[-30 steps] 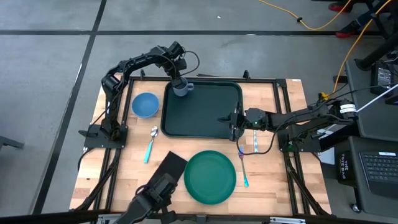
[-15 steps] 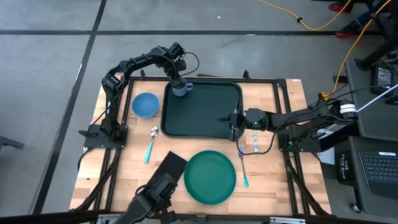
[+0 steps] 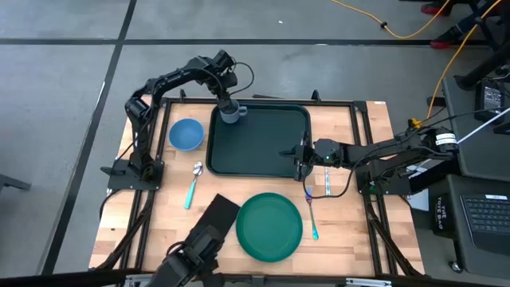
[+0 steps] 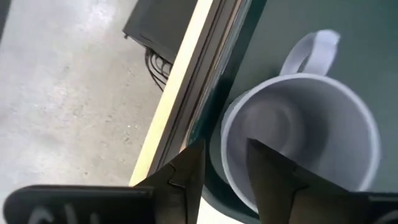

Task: Set up tray
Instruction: Put the green plate on the black tray to the bottom of the blue mug

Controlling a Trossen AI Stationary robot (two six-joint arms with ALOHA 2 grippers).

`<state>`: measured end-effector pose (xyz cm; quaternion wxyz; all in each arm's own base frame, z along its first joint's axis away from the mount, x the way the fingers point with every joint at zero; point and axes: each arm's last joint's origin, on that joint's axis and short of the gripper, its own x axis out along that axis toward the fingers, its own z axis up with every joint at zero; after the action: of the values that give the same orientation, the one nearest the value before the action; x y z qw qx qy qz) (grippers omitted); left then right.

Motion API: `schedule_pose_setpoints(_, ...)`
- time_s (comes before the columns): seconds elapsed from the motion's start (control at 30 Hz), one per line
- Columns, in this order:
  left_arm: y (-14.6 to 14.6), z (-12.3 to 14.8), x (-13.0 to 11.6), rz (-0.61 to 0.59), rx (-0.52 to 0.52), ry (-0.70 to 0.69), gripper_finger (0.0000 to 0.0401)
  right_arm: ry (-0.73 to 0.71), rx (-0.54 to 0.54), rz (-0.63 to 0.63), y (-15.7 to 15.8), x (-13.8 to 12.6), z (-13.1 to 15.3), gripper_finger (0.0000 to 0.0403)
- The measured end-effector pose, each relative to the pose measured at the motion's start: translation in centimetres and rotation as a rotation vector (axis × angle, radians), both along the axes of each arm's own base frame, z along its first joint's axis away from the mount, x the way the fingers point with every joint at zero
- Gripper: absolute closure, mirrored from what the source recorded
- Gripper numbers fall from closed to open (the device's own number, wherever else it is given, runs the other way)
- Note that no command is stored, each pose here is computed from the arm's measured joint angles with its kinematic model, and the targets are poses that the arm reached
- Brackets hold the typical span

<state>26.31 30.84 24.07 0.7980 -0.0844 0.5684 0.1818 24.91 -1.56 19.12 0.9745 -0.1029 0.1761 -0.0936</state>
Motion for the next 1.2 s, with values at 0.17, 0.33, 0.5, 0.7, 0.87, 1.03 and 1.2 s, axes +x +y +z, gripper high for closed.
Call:
schedule_pose_setpoints(0.17,-1.4,2.2,0.0,-0.017,0.033,-0.023,0.0285,0.002,0.000,0.000,0.0,0.0,0.0,0.0393)
schedule_pose_setpoints(0.33,-3.4,4.8,0.0,-0.050,0.075,-0.055,0.0291,0.001,0.000,0.000,0.0,0.0,0.0,0.0393)
schedule_pose_setpoints(0.5,-5.6,7.8,-0.2,-0.072,0.132,-0.115,0.0301,0.001,0.000,0.000,0.0,0.0,0.0,0.0393)
schedule_pose_setpoints(0.7,-8.3,10.8,-1.1,-0.116,0.209,-0.197,0.0338,-0.006,0.000,0.001,0.0,0.0,0.1,0.0393)
schedule_pose_setpoints(0.87,-10.1,10.6,-2.5,-0.114,0.241,-0.291,0.0394,-0.007,-0.003,0.014,0.3,0.0,0.1,0.0393)
schedule_pose_setpoints(1.03,-12.1,8.3,-4.3,-0.094,0.244,-0.367,0.0399,-0.010,-0.019,0.026,0.5,0.1,0.1,0.0393)
schedule_pose_setpoints(1.2,-14.6,6.2,-5.7,-0.112,0.291,-0.452,0.0399,-0.015,-0.022,0.026,0.5,0.1,0.2,0.0393)
